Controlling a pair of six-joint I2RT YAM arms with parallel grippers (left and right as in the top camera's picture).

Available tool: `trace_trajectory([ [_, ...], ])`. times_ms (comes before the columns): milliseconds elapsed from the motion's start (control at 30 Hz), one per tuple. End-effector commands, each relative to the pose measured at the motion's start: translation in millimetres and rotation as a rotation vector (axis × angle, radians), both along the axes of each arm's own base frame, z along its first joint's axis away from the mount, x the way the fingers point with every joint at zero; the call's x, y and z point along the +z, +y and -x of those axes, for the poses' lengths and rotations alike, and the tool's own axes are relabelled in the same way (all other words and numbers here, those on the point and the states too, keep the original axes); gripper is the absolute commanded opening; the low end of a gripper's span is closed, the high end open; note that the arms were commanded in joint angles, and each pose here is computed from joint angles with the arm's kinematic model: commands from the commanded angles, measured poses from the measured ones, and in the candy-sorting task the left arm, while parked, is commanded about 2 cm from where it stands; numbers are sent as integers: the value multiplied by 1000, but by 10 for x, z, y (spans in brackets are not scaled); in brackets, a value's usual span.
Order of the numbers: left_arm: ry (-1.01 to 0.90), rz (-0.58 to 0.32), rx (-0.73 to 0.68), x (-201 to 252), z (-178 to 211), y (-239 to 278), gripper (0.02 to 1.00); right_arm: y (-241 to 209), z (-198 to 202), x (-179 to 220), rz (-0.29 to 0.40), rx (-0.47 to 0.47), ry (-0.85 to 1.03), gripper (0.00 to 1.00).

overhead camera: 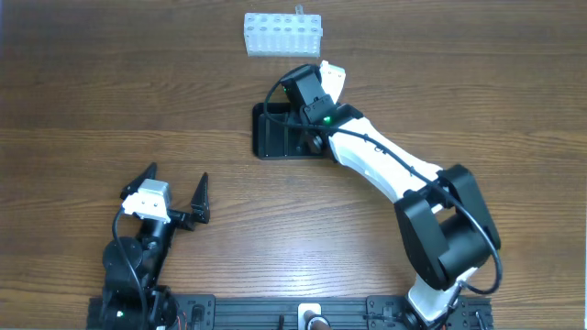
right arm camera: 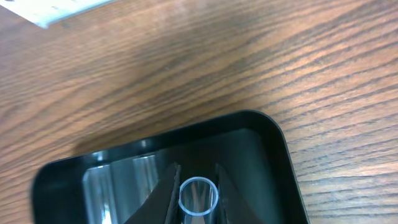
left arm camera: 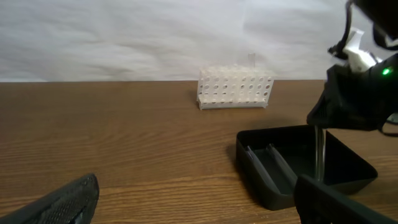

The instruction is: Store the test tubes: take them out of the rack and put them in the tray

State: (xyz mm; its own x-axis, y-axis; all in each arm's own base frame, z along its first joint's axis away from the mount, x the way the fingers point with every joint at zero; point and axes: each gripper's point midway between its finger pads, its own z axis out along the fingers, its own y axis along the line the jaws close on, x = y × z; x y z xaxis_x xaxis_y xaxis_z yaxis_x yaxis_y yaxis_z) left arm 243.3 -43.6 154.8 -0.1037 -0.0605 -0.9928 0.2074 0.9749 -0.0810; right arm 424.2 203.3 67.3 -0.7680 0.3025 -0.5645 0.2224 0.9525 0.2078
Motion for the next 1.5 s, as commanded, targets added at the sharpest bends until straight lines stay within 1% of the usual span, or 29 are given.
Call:
trace_trajectory([
  [33,-8,-16,-9,-3,5,-7,996,-62,-23,-99,17,-27,3,12],
  [233,-8,-16,-9,-2,5,-7,998,-18,-93,-45,-5,-26,-32,20],
  [467,-8,-16,-9,-2,5,-7,998,-16,-95,-53,-5,-26,-32,25],
  [867,-8,-16,-9,-3,5,-7,1000,12,-87,-259,12,-20,-5,58],
  [967,-8,-16,-9,-2,5,-7,996,10,-89,-272,13,-21,-3,82],
  [1000,-8,-16,-9,-2,5,-7,998,10,-90,-271,13,-21,-4,99],
  [1133,-8,-16,-9,-2,5,-7,998,19,-100,-263,9,-20,-9,222],
  [1267,-8,-16,-9,-3,5,-7,996,28,-113,-252,5,-20,-16,288],
  [1400,-8,-16,-9,-3,5,-7,998,70,-111,-236,1,-12,-21,448],
  [1433,-8,-16,-9,-2,5,-7,998,89,-113,-223,-1,-9,-24,509],
  [1500,-8,-16,-9,-3,5,-7,998,140,-123,-163,-6,-1,-33,555],
])
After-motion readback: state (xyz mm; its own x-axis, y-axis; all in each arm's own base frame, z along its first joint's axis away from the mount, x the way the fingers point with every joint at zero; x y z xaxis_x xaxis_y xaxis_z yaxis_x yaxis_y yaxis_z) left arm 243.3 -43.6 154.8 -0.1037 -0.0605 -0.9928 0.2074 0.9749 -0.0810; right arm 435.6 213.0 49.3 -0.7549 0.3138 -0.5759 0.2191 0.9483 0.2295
